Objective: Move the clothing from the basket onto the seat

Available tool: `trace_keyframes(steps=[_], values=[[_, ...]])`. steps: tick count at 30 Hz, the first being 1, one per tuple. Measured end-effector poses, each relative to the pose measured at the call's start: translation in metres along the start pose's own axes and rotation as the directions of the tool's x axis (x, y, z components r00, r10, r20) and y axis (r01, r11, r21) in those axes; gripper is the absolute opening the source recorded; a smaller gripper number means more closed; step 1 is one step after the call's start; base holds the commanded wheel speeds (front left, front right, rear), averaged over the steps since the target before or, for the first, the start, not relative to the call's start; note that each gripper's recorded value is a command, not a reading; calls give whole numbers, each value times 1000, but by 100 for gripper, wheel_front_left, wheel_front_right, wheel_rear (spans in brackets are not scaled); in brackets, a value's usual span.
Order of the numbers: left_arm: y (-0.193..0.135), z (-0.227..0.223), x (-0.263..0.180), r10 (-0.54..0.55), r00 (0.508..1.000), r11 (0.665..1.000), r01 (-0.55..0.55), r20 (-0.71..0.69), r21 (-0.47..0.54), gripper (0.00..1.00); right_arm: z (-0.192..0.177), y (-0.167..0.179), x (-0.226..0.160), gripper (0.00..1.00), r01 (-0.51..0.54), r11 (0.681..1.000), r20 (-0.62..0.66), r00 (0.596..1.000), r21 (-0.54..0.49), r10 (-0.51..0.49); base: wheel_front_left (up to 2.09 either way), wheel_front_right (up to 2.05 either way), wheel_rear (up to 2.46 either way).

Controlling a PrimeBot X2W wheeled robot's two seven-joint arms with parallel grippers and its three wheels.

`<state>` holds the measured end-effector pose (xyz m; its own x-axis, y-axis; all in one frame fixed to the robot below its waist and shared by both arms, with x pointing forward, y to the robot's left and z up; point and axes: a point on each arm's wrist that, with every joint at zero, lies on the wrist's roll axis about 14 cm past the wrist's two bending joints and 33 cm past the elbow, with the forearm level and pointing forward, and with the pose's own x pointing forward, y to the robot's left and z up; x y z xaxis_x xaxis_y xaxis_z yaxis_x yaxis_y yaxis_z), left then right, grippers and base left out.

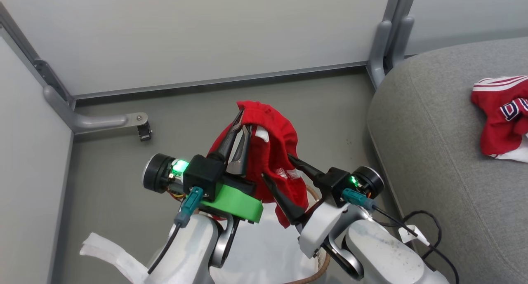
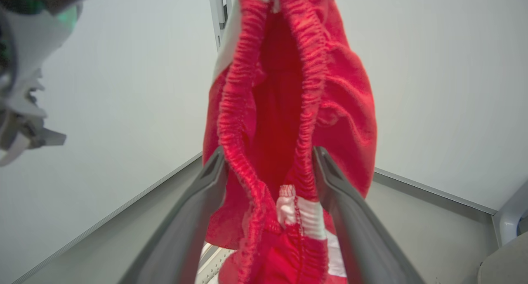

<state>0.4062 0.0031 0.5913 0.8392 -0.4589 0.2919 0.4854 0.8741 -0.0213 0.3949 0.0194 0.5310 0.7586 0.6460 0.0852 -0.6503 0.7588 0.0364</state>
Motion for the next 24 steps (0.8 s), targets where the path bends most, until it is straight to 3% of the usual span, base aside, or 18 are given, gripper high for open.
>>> trace_keyframes(steps=[24], values=[[2, 2, -3, 8, 1000, 1000, -8, -1, -8, 0, -21, 5, 27, 100, -48, 999, -49, 998, 23, 49, 0, 0, 0]])
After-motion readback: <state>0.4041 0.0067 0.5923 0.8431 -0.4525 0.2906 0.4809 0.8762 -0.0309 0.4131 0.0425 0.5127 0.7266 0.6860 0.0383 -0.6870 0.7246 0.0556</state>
